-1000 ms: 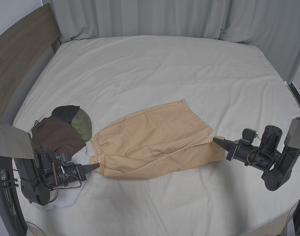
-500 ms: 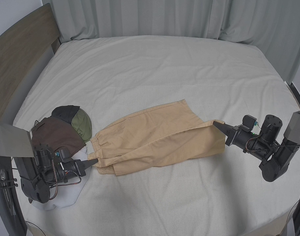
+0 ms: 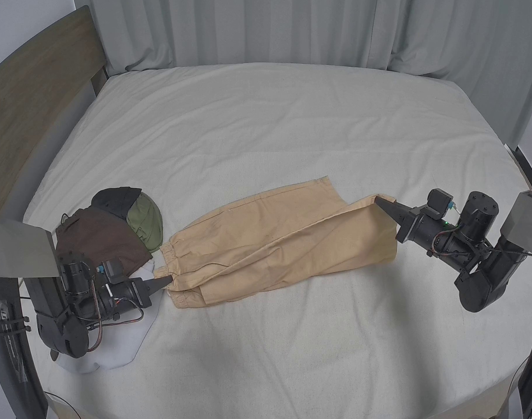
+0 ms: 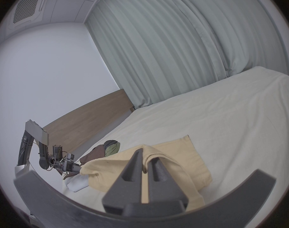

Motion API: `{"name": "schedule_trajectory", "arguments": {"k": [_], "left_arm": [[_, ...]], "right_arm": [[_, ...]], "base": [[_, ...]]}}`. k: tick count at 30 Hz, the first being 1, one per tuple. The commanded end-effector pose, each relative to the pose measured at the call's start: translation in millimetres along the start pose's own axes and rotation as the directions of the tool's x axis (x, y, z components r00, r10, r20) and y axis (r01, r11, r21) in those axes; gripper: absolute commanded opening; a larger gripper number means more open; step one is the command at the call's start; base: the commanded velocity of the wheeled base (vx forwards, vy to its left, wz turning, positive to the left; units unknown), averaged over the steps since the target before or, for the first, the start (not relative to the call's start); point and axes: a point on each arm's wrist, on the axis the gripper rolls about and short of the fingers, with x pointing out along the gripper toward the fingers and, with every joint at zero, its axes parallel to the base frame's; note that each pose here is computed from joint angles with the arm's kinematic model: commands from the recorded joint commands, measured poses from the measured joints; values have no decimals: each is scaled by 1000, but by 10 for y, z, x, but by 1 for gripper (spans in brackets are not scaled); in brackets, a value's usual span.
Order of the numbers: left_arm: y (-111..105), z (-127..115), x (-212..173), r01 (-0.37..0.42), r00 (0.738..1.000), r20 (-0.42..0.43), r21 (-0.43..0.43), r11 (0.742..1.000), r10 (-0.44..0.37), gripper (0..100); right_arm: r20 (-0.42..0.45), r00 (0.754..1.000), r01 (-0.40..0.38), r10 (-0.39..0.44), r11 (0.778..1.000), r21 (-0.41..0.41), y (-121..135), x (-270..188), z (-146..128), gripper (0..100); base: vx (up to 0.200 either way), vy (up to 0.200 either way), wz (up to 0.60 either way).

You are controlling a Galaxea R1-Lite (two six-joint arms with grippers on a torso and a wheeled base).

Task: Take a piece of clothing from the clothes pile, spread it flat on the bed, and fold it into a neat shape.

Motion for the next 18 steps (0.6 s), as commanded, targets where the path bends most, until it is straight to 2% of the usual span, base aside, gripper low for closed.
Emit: {"name": "schedule_trajectory", "arguments": {"k": [1,9,18], "left_arm": [[4,34,14,-7,1000,17,3,1000,7,0],[15,54,19,-16,999,29,-6,1000,16,0],[47,105,21,-21,999,50,-3,1000,21,0]], "right_arm": [[17,1000,-7,7,1000,-11,-27,68,14,0],[59,998,-17,19,999,-34,-124,249,37,0],[87,995,-54,59,997,-52,-65,394,65,0]], "base": [[0,0,0],[0,0,0],[0,0,0]]}}
